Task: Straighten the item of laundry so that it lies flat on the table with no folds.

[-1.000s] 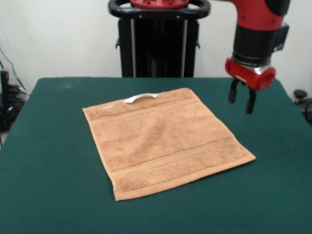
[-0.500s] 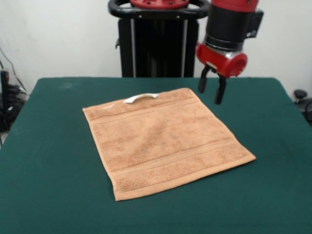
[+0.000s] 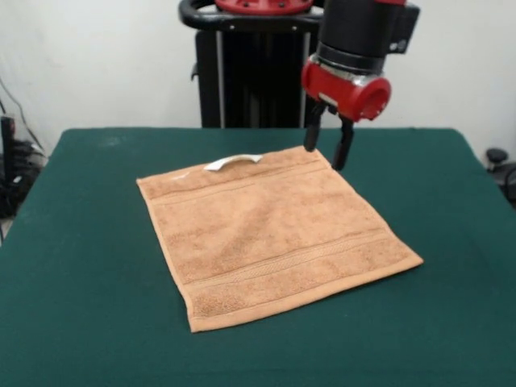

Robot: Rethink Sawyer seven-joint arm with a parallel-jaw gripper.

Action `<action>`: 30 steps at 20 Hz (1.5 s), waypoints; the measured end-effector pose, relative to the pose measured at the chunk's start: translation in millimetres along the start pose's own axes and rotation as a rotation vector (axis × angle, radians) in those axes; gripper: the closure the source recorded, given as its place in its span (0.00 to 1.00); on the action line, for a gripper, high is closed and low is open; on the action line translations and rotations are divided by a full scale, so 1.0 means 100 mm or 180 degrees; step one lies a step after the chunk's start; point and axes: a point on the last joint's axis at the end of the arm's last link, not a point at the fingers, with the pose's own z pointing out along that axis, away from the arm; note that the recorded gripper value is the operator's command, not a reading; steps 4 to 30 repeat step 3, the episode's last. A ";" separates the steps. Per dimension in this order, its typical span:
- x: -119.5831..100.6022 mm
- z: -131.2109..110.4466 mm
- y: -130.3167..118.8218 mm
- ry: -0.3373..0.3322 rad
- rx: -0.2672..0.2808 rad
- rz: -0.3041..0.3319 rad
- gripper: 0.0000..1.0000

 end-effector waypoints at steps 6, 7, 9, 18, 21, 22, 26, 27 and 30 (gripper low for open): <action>-0.10 -0.03 0.02 -0.0068 -0.0017 -0.0017 0.00; -0.10 -0.03 0.02 -0.0068 -0.0017 -0.0017 0.00; -0.10 -0.03 0.02 -0.0068 -0.0017 -0.0017 0.00; -0.10 -0.03 0.02 -0.0068 -0.0017 -0.0017 0.00; -0.10 -0.03 0.02 -0.0068 -0.0017 -0.0017 0.00; -0.10 -0.03 0.02 -0.0068 -0.0017 -0.0017 0.00; -0.10 -0.03 0.02 -0.0068 -0.0017 -0.0017 0.00; -0.10 -0.03 0.02 -0.0068 -0.0017 -0.0017 0.00; -0.10 -0.03 0.02 -0.0068 -0.0017 -0.0017 0.00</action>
